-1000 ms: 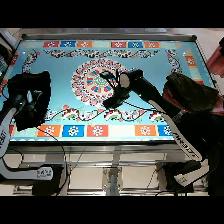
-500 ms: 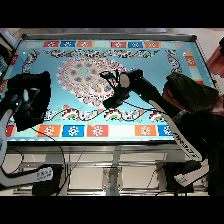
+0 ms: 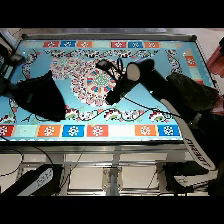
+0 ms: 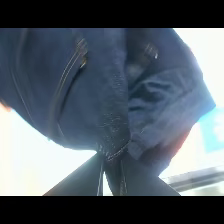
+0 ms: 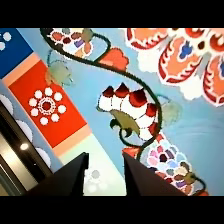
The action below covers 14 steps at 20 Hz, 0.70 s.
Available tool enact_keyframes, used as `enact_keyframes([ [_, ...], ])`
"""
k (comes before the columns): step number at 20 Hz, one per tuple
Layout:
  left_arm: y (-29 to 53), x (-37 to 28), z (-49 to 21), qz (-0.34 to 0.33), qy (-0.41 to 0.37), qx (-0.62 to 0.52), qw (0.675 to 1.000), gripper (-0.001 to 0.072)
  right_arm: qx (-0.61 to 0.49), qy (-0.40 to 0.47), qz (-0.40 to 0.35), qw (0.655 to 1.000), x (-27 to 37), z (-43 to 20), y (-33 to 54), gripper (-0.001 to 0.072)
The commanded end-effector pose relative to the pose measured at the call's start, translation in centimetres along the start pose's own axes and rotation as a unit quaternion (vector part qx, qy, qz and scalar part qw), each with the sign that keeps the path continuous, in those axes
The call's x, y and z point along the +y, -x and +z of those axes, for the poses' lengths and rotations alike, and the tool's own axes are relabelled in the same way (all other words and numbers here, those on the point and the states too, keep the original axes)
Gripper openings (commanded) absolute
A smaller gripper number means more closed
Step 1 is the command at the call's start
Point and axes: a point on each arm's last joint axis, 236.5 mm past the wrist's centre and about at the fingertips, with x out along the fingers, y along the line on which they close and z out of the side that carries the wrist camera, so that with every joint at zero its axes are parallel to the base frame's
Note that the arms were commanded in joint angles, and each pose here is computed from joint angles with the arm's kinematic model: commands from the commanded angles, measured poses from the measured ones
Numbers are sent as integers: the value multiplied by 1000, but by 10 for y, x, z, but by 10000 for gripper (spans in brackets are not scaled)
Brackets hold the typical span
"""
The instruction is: Fold the clothes and pants, and hang the long-sleeved shirts on hangers.
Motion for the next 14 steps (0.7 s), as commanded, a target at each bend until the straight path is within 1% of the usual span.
enact_keyframes([
  [1, 56, -64, 45, -69, -106, -74, 989, 83, -61, 131, -32, 989, 4, 19, 62, 382],
  [2, 66, -79, 56, -73, -138, -91, 984, 83, -70, 159, -38, 984, 7, 18, 74, 389],
  [4, 84, -110, 75, -86, -195, -122, 969, 83, -73, 192, -39, 978, 14, 12, 93, 432],
  [8, 113, -156, 95, -102, -275, -167, 941, 83, -64, 200, -3, 978, 35, -1, 103, 435],
  [11, 129, -176, 102, -106, -316, -192, 923, 83, -58, 198, -15, 978, 28, -3, 103, 434],
  [14, 151, -175, 112, -91, -334, -227, 911, 83, -57, 191, -18, 980, 27, -3, 103, 435],
])
